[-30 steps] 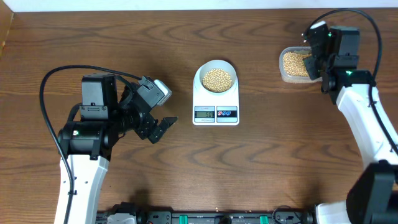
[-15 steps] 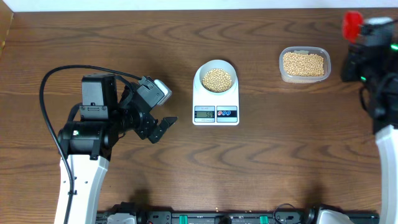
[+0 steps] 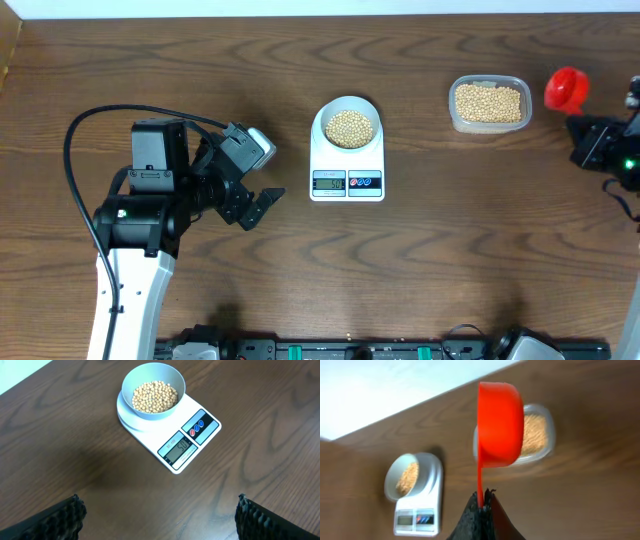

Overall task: Scoop item into bowl and weigh 50g on scale
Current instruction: 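Swing the right gripper with the scoop down to the table right of the tub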

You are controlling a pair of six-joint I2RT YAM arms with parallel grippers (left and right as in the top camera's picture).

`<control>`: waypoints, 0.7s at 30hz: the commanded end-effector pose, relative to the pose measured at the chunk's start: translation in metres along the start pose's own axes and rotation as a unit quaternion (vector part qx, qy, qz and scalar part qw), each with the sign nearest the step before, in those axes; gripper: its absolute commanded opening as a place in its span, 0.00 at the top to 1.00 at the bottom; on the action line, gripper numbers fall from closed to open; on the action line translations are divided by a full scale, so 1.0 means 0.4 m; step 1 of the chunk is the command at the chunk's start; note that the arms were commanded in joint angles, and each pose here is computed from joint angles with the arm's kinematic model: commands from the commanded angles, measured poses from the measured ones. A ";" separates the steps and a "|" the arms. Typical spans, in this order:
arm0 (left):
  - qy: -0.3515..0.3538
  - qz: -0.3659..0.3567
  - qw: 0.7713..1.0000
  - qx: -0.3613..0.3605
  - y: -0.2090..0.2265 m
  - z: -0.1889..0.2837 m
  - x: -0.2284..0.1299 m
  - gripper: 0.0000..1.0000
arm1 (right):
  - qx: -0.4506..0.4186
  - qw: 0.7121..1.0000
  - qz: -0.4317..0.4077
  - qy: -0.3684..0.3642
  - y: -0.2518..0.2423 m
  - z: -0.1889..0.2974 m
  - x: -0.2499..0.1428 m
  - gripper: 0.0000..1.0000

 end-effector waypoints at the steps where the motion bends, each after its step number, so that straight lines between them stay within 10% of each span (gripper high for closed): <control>1: -0.005 -0.009 1.000 0.006 0.009 0.009 0.011 0.02 | 0.076 0.995 -0.036 0.061 0.018 -0.057 -0.098 0.99; 21: -0.005 -0.009 1.000 0.006 0.009 0.009 0.011 0.02 | 0.106 0.975 -0.168 0.101 -0.117 -0.230 -0.441 0.99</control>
Point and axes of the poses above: each gripper's point midway between its finger pads, its own z axis back along the fingers, its own y axis along the line the jaws close on, x = y × z, the point moved 3 cm from there along z, back along the fingers, and after that the axes turned 10 degrees about -z, right-handed, at the moved point
